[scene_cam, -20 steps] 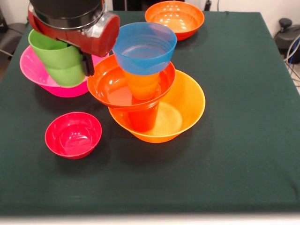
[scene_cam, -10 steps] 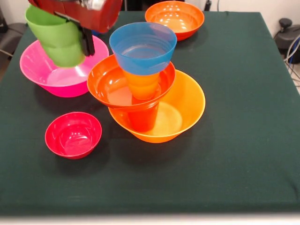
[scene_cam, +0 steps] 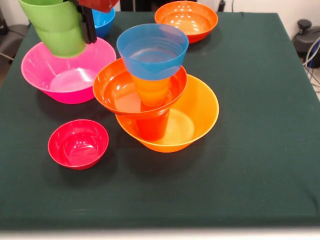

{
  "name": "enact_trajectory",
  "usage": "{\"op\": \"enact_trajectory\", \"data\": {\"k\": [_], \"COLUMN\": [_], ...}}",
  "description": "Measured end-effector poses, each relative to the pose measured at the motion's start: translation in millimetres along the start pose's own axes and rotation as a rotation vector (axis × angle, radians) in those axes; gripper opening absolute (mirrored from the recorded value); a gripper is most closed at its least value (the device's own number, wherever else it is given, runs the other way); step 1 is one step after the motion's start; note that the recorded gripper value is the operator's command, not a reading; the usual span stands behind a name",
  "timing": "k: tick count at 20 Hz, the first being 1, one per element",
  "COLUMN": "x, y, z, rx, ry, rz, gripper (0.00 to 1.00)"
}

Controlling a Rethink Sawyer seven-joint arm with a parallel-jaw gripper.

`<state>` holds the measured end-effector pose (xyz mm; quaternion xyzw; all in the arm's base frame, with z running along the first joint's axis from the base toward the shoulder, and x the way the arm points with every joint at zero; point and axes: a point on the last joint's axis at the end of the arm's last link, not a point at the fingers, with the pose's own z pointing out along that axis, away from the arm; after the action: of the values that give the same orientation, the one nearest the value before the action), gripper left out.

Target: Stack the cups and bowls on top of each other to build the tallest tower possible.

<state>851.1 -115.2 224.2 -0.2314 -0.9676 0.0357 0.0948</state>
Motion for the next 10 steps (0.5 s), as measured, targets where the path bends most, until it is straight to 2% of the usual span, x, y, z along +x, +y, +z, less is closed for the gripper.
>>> {"op": "enact_trajectory", "data": {"k": [10], "x": [14.7], "y": [39], "z": [-5], "rx": [-0.004], "ry": [-0.007], "rz": [-0.047], "gripper": [0.0]}}
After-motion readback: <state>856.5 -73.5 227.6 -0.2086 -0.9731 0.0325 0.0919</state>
